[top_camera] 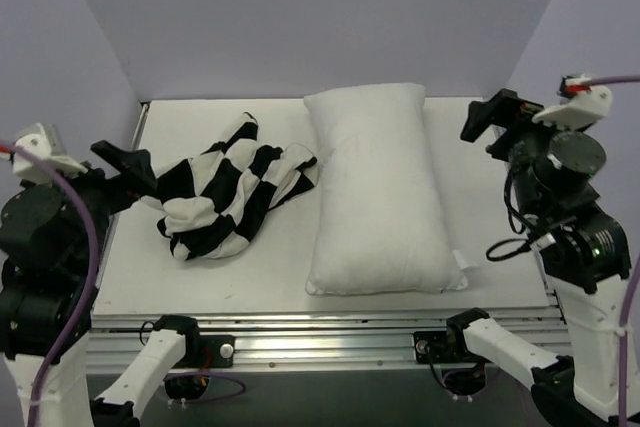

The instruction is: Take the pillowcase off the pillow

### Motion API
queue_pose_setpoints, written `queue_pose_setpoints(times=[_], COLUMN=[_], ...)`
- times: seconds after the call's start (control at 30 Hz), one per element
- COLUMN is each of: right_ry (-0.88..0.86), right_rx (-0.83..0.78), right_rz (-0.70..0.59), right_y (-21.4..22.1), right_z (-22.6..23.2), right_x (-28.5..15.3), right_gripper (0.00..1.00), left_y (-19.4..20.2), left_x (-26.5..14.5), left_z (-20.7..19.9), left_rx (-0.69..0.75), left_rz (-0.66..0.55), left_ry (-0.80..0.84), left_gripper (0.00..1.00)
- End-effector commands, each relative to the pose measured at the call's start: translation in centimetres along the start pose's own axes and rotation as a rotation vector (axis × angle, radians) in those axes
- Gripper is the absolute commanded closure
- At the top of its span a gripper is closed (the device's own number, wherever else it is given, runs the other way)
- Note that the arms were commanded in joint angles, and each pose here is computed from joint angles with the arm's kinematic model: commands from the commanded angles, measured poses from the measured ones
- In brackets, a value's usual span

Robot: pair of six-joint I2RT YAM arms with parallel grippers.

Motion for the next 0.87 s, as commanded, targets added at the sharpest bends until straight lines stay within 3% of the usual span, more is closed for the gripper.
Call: queue_pose_setpoints(times=[0.0,0.17,0.37,0.53,0.83], right_ry=[0.135,0.164,0.184,0.191,0.176], right_rx=[-0.035,-0.009,-0.003,-0.011,-0.018], right_rz=[-0.106,-0.221,-0.243,-0.189,-0.167], right_y=[-2.5,-3.8,-2.7,-0.1,0.5], right_z=[-3.8,-6.6,-8.8,-9.4,-9.1], right_x=[-3.3,-8.0,-10.8,-10.9,-10.5], right_gripper=[0.00,0.00,0.01,0.05,0.07], left_y=[-2.8,-3.0,-0.5,1.8,2.4], left_x=[-4.2,-8.2,-10.1,-10.0,-9.8], left_z=[2.4,5.0,7.5,8.2,8.6], left_rx=[0.015,-0.006,-0.019,0.005,0.028], left_rz=[-0.141,-0.226,-0.213,-0.144,-0.127], left_ry=[-0.083,-0.144,-0.203,-0.204,-0.213], left_gripper=[0.06,0.06,0.06,0.06,0.06])
Point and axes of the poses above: each gripper's point midway between its finger pads, its own x axis out along the fingers, its own z axis along the line the jaws close on, y = z × x, the point moved 2 cm from there along -x, back along the fingers, and after that the axes turned 2 degrees about x, right-handed, at the moved point
